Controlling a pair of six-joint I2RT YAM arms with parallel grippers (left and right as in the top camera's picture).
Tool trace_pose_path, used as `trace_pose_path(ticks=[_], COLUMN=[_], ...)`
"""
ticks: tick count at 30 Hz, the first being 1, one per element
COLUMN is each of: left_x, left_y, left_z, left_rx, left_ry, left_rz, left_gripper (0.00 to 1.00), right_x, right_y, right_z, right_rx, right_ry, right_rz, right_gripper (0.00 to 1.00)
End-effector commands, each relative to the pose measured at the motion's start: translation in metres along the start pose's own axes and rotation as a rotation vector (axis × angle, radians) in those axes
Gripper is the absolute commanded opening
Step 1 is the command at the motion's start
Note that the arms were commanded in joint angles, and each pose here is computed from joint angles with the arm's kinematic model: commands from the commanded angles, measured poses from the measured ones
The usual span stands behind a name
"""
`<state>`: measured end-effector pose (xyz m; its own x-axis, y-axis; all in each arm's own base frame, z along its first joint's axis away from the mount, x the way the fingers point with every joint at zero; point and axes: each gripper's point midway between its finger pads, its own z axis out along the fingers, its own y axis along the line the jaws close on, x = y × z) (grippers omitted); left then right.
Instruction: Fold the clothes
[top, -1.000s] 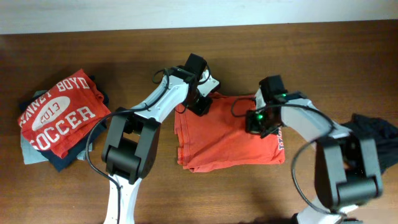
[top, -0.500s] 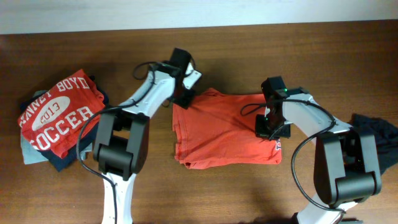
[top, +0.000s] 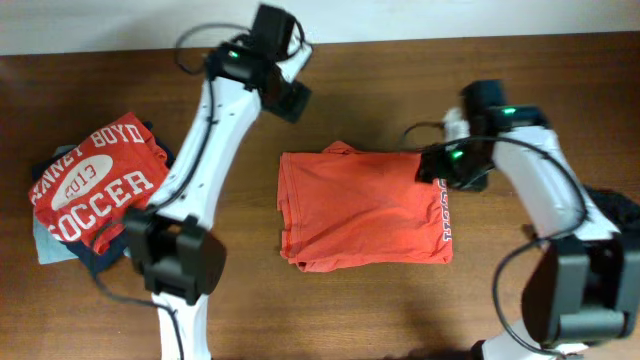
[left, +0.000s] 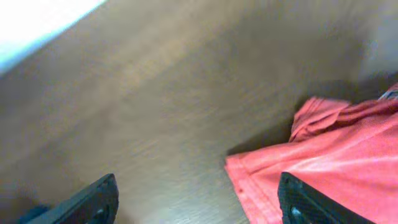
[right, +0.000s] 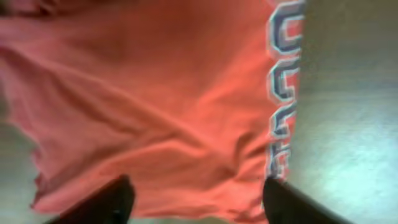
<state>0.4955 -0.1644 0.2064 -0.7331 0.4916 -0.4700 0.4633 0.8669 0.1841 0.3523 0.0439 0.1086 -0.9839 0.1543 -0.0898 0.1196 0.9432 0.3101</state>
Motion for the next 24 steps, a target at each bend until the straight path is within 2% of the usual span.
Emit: trace_pose_path(ticks=[1, 5, 10, 18, 24], left_x=[-0.019, -0.019, -0.006, 0.021, 0.028], left_y=[0.026, 0.036, 0.042, 0.046, 0.062], left_z=[-0.066, -0.104, -0.135, -0.135, -0.135], left_rx=[-0.072, -0.09, -0.099, -0.089, -0.108], left_ry=[-0.121, -0.17, -0.179, -0.08, -0.068], left_rz=[-0.032, -0.048, -0.083, -0.111, -0.145], left_gripper=[0.84, 0.87, 0.87, 0.87, 0.87], right_x=[-0.013, -0.019, -0.013, 0.0, 0.012], right_y=[-0.013, -0.034, -0.059, -0.074, -0.072], right_z=[-0.023, -0.024, 0.004, 0.063, 0.091], right_rx=[-0.121, -0.222, -0.243, -0.27, -0.342], right_ry=[-0.059, -0.069, -0.001, 0.155, 0.23], right_rz=[0.038, 0.043, 0.05, 0.107, 0.108], right_gripper=[0.76, 0.8, 0.8, 0.72, 0.69])
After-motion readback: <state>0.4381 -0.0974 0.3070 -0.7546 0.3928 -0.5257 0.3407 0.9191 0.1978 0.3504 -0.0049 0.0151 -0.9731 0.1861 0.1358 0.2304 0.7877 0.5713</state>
